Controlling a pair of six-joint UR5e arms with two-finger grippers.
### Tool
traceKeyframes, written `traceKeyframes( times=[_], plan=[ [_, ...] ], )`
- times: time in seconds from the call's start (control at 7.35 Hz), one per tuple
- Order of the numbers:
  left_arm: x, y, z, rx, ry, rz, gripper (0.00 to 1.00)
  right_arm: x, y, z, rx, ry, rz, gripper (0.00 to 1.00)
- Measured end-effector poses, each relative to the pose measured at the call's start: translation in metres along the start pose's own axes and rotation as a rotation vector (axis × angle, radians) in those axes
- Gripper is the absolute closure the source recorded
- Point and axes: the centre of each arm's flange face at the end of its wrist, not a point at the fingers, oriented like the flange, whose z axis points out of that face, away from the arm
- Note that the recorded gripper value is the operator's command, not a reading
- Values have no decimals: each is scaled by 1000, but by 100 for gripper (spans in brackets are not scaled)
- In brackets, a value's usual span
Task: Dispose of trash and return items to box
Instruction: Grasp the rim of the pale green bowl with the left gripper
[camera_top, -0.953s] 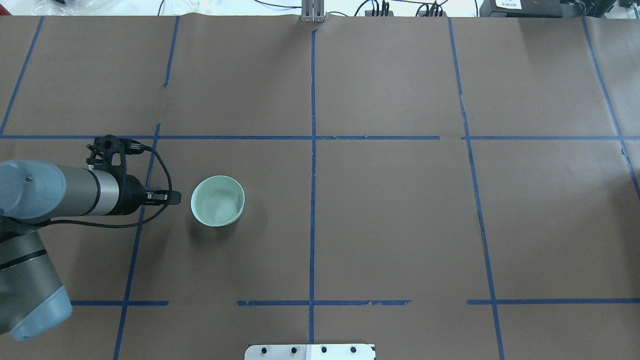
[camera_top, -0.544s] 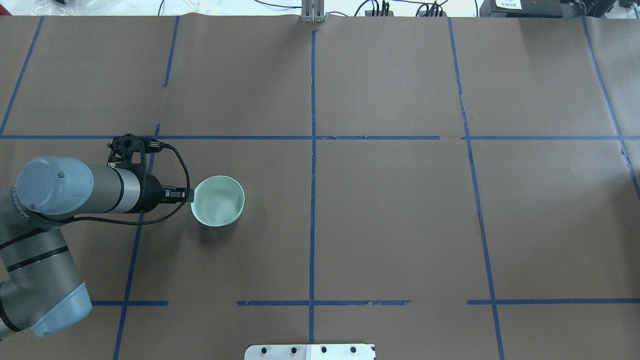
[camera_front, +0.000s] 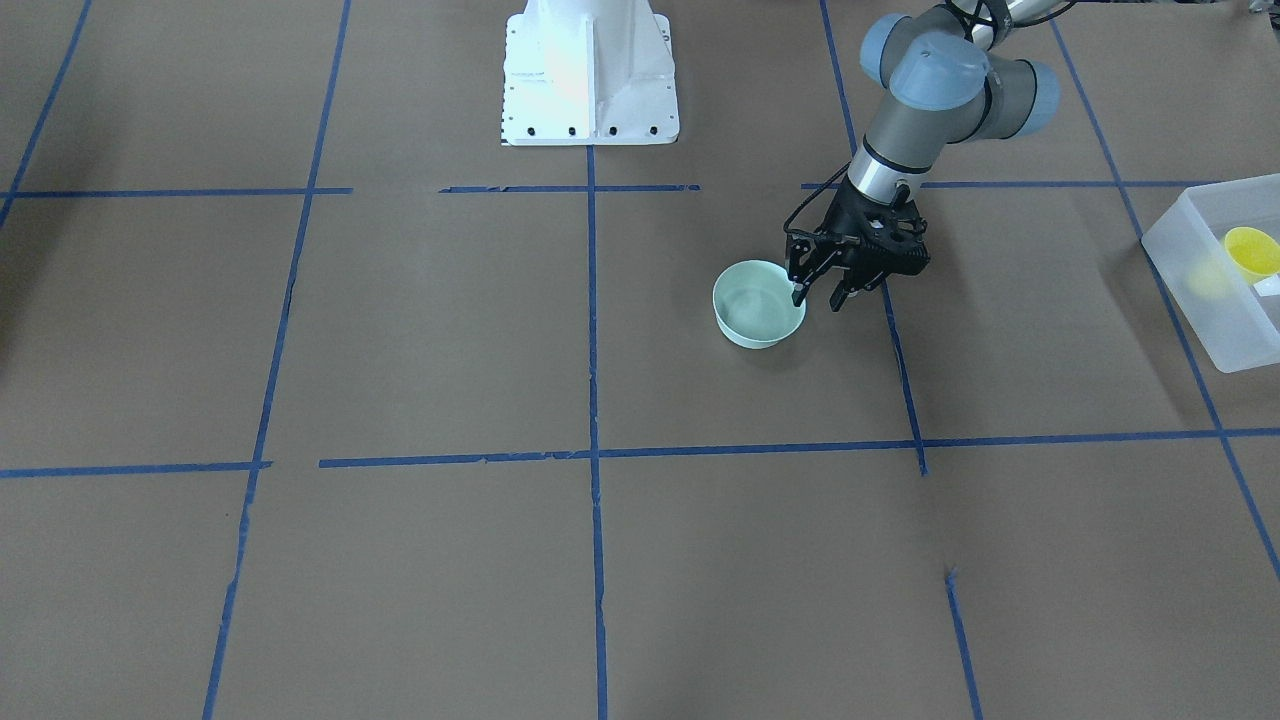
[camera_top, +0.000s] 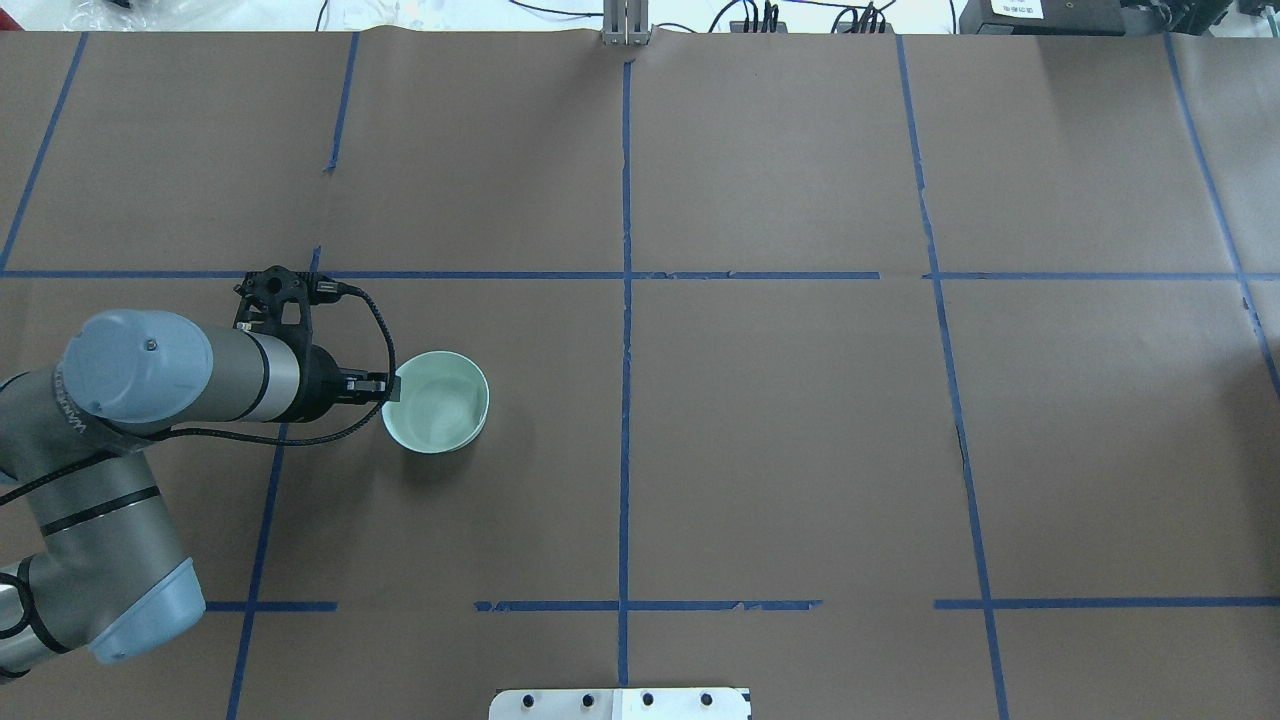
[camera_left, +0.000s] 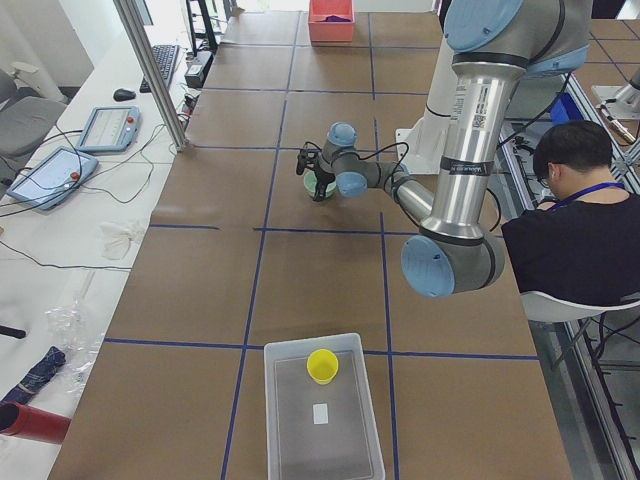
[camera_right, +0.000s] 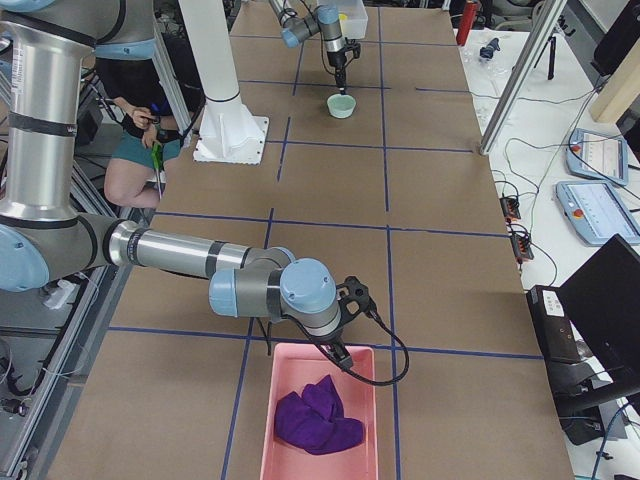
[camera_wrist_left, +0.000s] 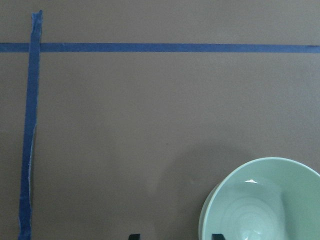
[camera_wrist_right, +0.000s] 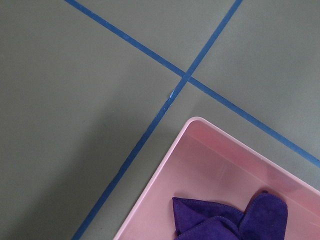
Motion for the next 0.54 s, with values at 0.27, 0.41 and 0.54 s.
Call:
traceKeyframes(
  times=[0.27, 0.41, 0.54],
  plan=[
    [9, 4, 14, -16, -11, 2, 100, -1, 5, 2, 2, 1, -1, 0],
    [14, 9, 21, -28, -12, 9, 100, -2, 7, 2, 1, 0, 0, 0],
    [19, 11, 23, -35, -11, 17, 100, -2, 8, 3, 1, 0, 1, 0]
  ],
)
